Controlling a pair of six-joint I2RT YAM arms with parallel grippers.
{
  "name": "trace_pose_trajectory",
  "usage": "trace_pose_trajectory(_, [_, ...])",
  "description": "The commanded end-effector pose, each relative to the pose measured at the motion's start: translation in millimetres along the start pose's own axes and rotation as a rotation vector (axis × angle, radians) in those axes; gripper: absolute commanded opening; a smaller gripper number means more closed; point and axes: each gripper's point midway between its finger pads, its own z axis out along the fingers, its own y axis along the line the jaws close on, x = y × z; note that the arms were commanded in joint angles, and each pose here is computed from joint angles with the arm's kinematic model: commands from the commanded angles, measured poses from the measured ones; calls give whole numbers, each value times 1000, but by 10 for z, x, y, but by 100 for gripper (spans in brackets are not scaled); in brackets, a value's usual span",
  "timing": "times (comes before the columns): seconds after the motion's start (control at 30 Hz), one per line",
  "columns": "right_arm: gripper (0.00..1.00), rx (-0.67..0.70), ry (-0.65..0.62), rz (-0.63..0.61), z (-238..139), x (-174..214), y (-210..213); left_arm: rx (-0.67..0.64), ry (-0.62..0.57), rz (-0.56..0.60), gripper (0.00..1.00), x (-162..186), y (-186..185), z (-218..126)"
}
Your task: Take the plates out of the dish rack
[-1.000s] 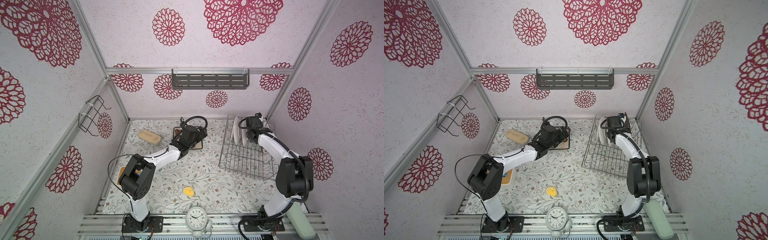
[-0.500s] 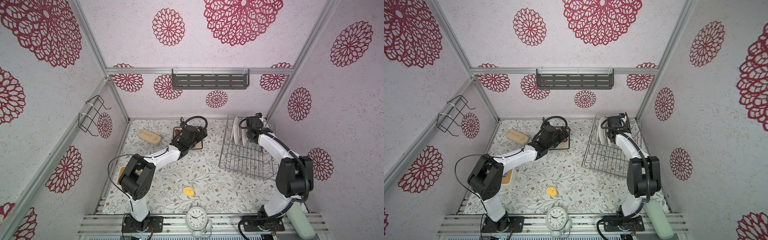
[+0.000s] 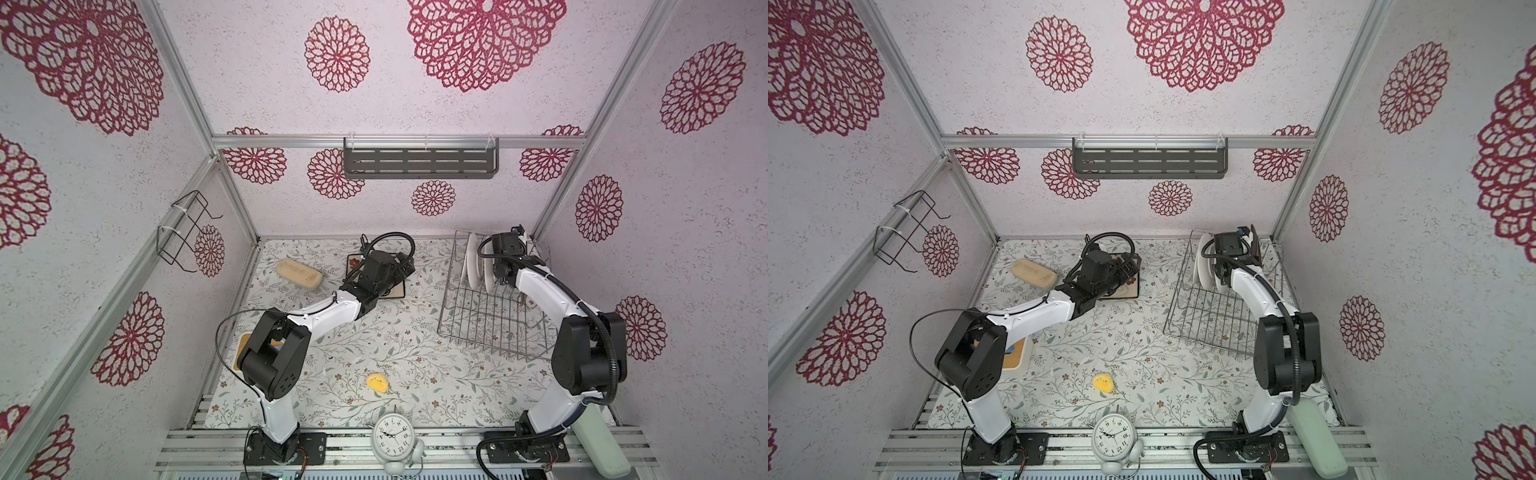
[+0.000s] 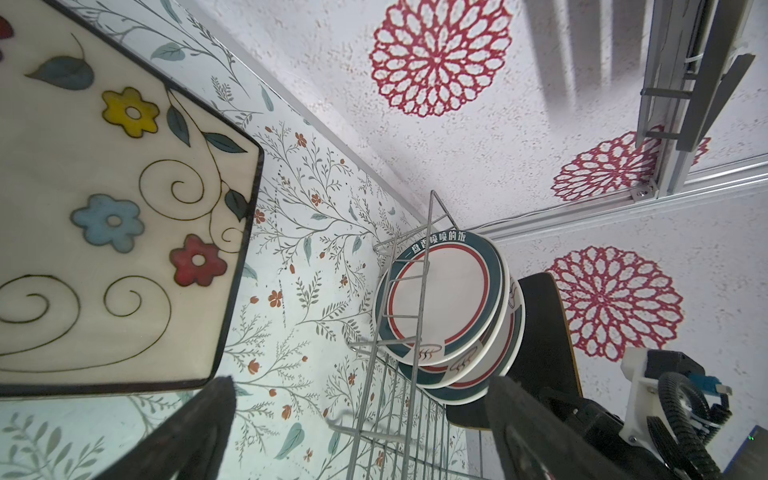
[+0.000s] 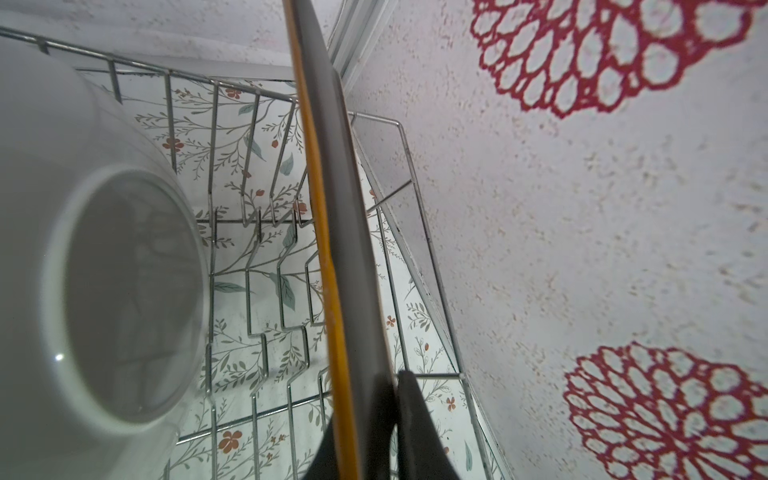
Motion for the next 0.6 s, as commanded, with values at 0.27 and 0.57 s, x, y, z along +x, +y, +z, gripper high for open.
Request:
trace_pose_trajectory(0.27, [5,18,-16,60,-22,-6,-65,44,-25,-8,98,-85,-134,-95])
trace_pose_trajectory(0.57, [0,27,-22,75,-56,-20,-107,45,-26,-5,98,-63,-153,-109])
